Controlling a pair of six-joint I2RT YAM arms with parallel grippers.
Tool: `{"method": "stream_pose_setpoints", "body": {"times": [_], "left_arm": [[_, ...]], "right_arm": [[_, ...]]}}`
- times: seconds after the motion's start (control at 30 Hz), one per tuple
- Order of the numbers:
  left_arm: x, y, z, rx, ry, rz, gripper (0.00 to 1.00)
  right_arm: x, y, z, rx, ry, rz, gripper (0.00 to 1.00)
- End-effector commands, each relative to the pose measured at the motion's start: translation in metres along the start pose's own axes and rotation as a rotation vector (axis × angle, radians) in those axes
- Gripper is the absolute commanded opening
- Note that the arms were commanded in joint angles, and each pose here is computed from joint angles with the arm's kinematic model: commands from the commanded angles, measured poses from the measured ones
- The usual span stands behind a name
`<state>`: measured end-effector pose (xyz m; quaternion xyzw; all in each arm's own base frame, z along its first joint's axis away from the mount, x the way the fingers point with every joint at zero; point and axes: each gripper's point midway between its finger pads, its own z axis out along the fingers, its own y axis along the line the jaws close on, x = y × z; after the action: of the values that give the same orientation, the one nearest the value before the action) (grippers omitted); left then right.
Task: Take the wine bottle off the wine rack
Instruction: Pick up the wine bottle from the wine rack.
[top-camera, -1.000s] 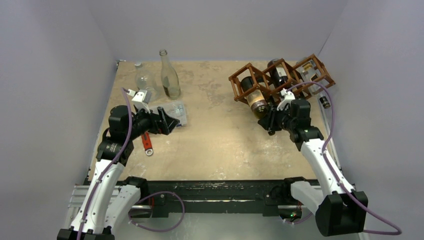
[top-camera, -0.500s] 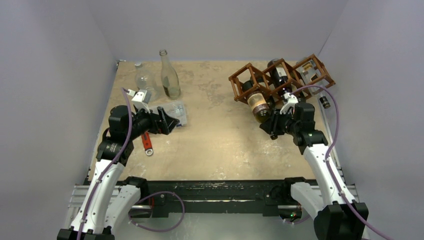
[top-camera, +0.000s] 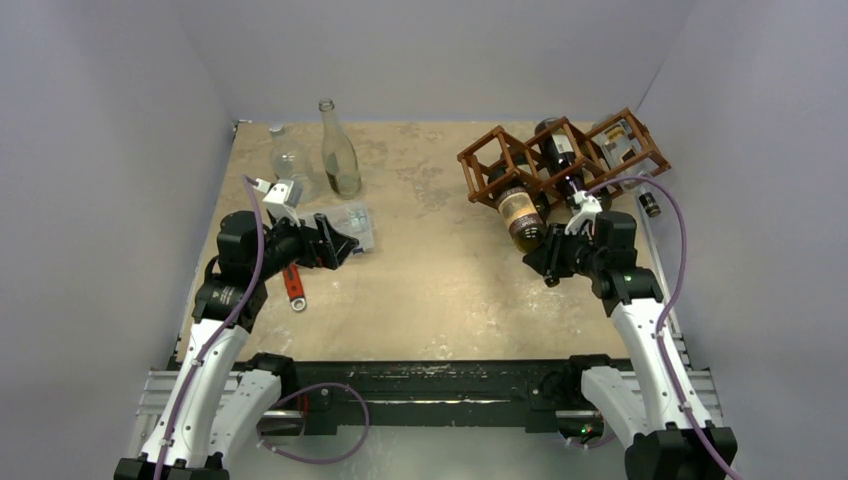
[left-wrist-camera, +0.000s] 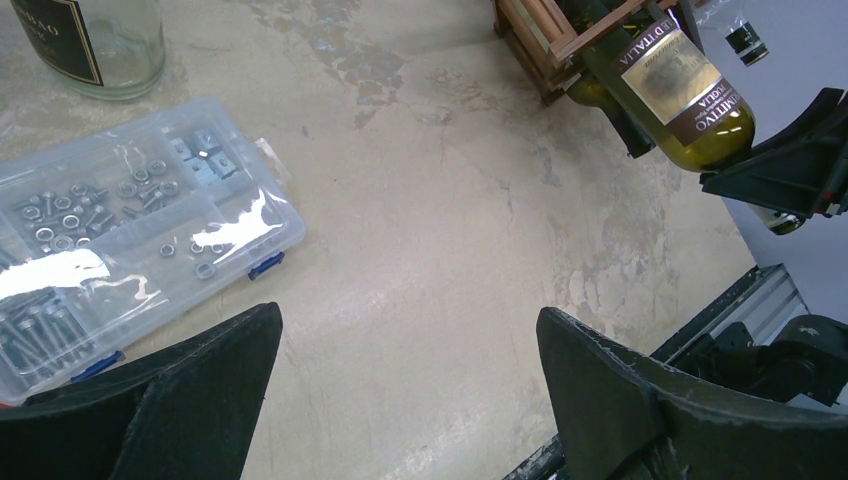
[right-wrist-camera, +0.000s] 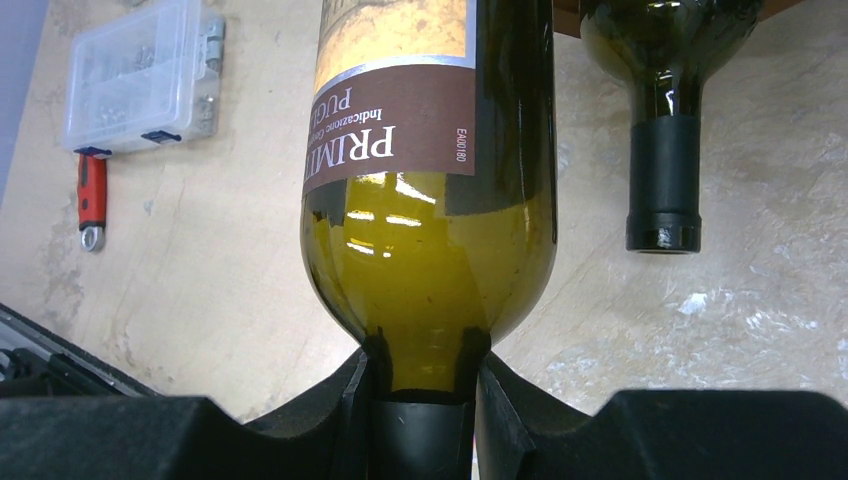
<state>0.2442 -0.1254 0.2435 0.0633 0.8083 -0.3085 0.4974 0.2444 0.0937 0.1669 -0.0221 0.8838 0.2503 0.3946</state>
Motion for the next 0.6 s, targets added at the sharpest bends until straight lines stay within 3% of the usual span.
{"method": "stream_pose_setpoints", "body": {"times": [0.0, 0.57], "left_arm": [[-0.01, -0.005, -0.003, 0.013, -0.034, 0.042, 1.0], [-0.009, -0.005, -0.003, 0.014, -0.032, 0.043, 1.0]], "right_arm": [[-0.059, 0.038, -0.03, -0.116, -0.202, -0.111, 0.0], [-0.042, 0.042, -0.05, -0.096, -0.139, -0.094, 0.0]]}}
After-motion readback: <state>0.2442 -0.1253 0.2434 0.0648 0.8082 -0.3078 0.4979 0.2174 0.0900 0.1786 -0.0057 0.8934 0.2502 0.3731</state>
